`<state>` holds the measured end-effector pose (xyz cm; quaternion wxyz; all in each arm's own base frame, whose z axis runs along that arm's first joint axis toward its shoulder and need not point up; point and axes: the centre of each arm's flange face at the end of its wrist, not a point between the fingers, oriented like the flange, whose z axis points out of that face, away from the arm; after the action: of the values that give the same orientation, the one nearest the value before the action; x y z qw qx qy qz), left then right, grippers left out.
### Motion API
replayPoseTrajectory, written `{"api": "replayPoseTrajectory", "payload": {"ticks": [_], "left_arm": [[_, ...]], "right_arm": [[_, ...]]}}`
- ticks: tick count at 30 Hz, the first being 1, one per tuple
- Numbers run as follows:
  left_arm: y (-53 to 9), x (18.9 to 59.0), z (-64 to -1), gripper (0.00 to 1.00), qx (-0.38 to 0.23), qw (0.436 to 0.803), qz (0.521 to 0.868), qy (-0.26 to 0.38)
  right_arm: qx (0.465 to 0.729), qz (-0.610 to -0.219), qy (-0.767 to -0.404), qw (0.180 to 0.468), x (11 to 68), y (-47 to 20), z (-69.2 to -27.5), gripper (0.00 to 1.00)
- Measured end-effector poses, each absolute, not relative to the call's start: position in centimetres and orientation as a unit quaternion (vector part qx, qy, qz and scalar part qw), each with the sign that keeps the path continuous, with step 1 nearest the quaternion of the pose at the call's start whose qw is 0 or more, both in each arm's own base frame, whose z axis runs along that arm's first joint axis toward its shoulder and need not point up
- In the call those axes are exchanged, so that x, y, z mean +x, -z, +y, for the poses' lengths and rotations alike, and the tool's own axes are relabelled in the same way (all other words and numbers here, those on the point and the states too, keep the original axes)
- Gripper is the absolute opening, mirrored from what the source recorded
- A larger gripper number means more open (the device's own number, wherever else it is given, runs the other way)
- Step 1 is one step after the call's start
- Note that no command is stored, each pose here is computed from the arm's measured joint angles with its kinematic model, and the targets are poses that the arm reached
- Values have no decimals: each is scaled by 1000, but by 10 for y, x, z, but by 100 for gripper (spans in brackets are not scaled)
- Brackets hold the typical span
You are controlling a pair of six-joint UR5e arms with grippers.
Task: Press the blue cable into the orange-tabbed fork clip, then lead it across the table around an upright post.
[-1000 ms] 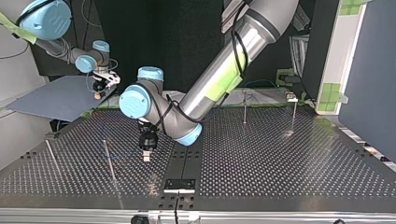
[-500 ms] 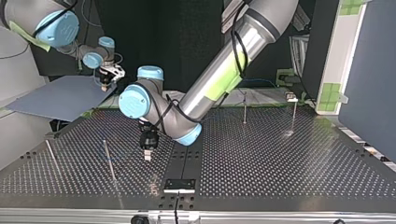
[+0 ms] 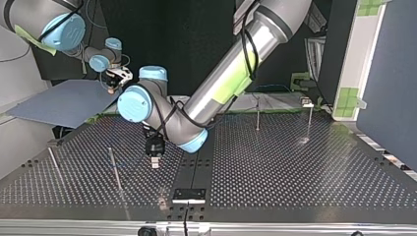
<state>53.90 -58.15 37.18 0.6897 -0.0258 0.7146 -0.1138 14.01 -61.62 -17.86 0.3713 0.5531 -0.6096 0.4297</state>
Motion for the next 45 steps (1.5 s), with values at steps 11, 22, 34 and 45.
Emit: {"api": "replayPoseTrajectory", "payload": {"ticks": [11, 22, 34, 45], "left_arm": [[-371, 526, -588, 100, -24, 656, 737, 161], [-384, 523, -590, 100, -53, 643, 736, 203], [-405, 492, -593, 100, -38, 627, 751, 202], [-436, 463, -606, 100, 14, 641, 737, 214]], "right_arm": [[556, -610, -426, 371, 142, 179, -615, 0], [556, -610, -426, 371, 143, 179, -615, 0], [557, -609, -427, 369, 143, 179, -614, 0], [559, -610, -426, 367, 144, 179, -614, 0]]}}
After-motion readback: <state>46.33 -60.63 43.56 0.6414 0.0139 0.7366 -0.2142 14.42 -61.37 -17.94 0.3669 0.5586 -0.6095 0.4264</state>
